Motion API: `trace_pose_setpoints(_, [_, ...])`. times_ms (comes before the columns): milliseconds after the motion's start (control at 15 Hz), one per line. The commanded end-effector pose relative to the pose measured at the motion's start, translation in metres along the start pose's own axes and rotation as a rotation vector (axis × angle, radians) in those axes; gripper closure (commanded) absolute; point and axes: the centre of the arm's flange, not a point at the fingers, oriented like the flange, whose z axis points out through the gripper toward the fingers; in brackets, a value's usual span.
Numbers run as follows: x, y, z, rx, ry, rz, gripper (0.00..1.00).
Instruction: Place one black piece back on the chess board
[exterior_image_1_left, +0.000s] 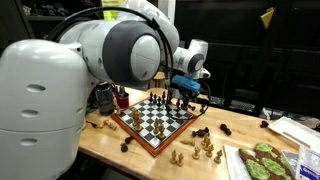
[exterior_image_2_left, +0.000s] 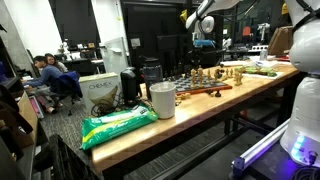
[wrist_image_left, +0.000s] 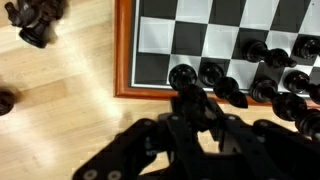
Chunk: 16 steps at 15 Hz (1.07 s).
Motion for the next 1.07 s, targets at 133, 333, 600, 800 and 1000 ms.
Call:
trace_pose_setpoints(133, [-0.006, -0.001, 0.009, 0.022, 0.003, -0.018, 0.93])
trace_pose_setpoints(333, [-0.007, -0.001, 0.016, 0.026, -0.003, -0.027, 0.93])
trace_pose_setpoints(600, [-0.005, -0.003, 0.023, 0.026, -0.002, -0.033, 0.93])
trace_pose_setpoints(800, [-0.006, -0.008, 0.014, -0.002, -0.002, -0.029, 0.93])
trace_pose_setpoints(1000, [-0.007, -0.017, -0.003, -0.044, 0.010, -0.032, 0.93])
